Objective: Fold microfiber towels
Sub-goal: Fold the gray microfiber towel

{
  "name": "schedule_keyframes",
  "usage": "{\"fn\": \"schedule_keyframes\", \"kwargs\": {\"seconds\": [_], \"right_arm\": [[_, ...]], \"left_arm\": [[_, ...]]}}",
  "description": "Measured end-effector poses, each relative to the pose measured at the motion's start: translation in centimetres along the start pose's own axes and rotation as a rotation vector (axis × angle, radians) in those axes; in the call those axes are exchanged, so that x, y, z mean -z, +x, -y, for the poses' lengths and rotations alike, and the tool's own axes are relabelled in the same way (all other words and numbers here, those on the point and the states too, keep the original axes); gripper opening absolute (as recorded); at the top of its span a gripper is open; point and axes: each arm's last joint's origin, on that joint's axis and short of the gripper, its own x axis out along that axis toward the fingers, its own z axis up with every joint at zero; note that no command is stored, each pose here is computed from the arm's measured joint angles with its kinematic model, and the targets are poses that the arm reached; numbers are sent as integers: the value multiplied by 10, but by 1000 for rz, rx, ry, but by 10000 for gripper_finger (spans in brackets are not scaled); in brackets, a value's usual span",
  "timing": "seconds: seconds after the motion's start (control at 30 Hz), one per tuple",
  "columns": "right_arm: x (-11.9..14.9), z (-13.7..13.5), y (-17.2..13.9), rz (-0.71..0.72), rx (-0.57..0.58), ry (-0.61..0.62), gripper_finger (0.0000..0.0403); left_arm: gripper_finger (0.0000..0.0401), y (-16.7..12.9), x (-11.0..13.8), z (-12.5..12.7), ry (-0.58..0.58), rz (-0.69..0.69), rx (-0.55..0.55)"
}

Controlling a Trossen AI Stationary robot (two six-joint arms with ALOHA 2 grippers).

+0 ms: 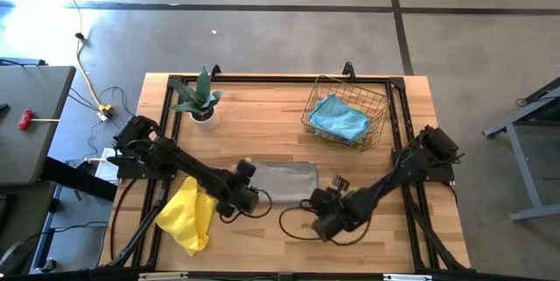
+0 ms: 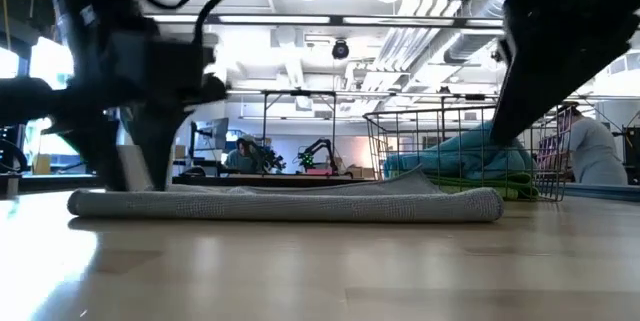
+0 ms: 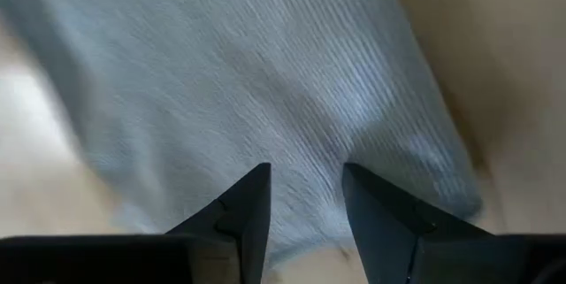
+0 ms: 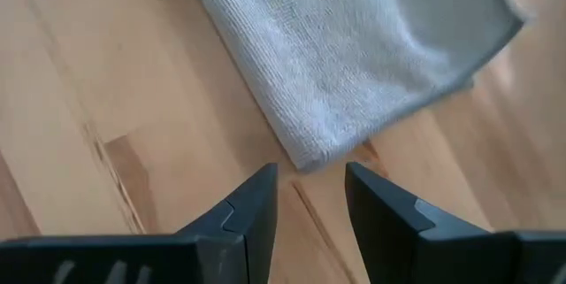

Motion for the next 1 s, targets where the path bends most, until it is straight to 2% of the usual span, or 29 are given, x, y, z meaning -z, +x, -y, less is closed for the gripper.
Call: {"fn": "schedule_keyframes", "kwargs": {"seconds": [0.2, 0.37, 0.6, 0.9, 1.0], "right_arm": [[9, -9, -3, 91, 20, -184, 126], [11, -6, 20, 94, -58, -320, 126], [17, 0, 37, 122, -83, -475, 126], [20, 19, 55, 83, -49, -482, 124], [18, 19, 55, 84, -46, -513, 104]], "left_arm": [[131, 9, 12, 3, -32, -15, 59], [131, 8, 8, 6, -48, 26, 77], [131, 7, 8, 4, -47, 39, 97], [131, 7, 8, 4, -47, 40, 99], [131, 7, 8, 4, -45, 42, 98]]}}
